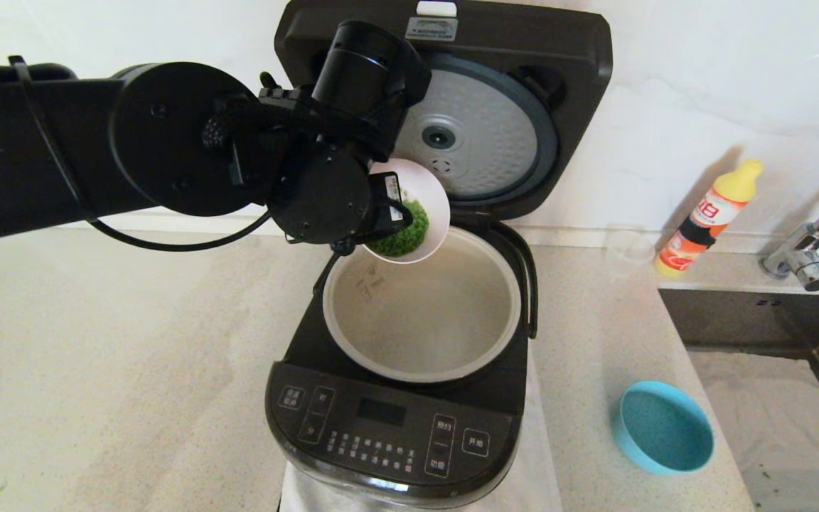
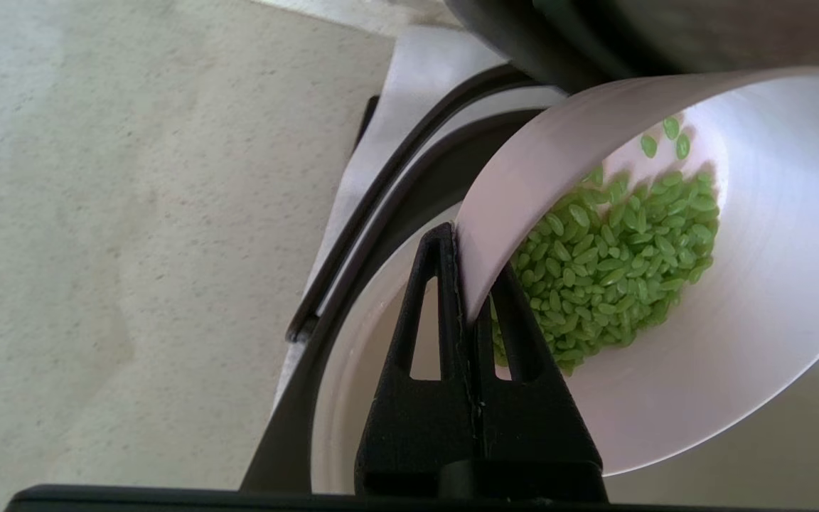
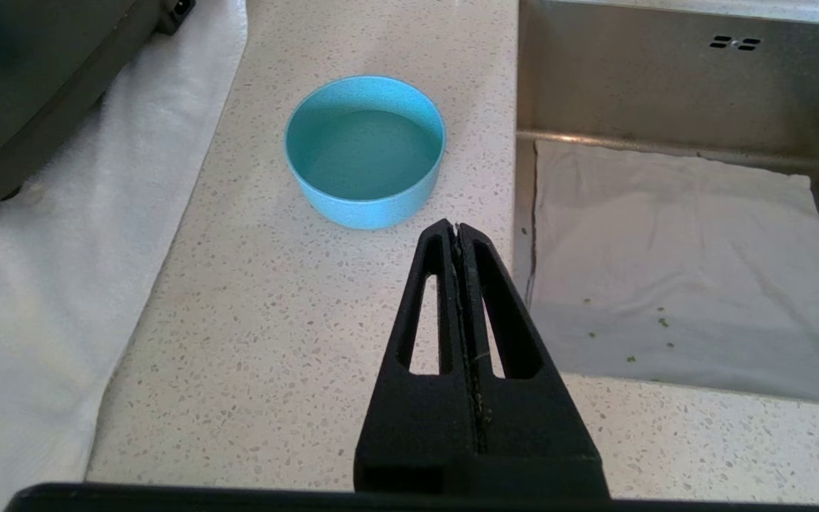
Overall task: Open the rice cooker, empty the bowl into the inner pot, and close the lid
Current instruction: Pour the chopped green onions from the bowl into the rice cooker
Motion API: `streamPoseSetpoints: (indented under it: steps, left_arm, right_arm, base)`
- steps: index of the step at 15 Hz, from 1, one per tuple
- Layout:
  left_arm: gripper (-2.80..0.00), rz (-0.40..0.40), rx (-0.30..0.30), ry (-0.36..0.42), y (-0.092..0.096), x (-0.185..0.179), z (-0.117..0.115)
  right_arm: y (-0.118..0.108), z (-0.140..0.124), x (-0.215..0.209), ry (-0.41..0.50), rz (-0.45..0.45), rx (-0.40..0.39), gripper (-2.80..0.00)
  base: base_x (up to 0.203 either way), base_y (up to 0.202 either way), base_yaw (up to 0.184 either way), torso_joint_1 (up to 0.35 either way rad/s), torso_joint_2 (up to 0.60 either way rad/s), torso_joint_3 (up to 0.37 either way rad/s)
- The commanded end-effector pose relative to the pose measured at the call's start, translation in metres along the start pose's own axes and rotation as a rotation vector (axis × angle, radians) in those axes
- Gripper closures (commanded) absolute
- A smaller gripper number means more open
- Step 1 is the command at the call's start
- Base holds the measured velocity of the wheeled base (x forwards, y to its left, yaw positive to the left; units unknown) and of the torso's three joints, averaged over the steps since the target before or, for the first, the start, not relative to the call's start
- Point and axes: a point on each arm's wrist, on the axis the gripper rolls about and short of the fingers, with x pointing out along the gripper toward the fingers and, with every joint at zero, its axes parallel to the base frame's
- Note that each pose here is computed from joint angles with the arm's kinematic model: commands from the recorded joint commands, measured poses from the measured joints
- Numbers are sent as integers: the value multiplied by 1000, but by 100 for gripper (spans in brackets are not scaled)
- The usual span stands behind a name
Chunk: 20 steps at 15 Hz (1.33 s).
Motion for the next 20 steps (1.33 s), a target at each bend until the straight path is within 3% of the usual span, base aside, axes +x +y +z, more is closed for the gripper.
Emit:
streamPoseSetpoints:
  steps: [1, 4, 7, 11, 15, 18, 20]
  left_arm:
    - [0, 23, 3, -10, 4, -4, 0]
    - [0, 17, 16, -32, 4, -7, 4]
    - [0, -4, 65, -72, 7, -14, 11]
    - [0, -91, 225, -148, 10, -24, 23]
    - [0, -154, 351, -172, 12, -20, 12]
    - [0, -186, 383, -249, 10, -12, 4]
    - [0, -194, 363, -304, 9, -8, -1]
  right_arm:
    - [0, 0, 0, 2, 0, 0, 0]
    - [0, 0, 0, 2, 0, 0, 0]
    - [0, 0, 0, 1, 0, 0, 0]
    - [0, 0, 0, 0, 0, 0, 0]
    - [0, 0, 0, 0, 0, 0, 0]
    - [0, 0, 0, 1, 0, 0, 0]
    - [0, 0, 0, 2, 0, 0, 0]
  base:
    - [0, 0, 0, 0, 0, 0]
    - [0, 0, 0, 0, 0, 0]
    - [0, 0, 0, 0, 0, 0]
    - [0, 0, 0, 0, 0, 0]
    - [0, 0, 0, 0, 0, 0]
    - [0, 0, 0, 0, 0, 0]
    - [0, 0, 0, 0, 0, 0]
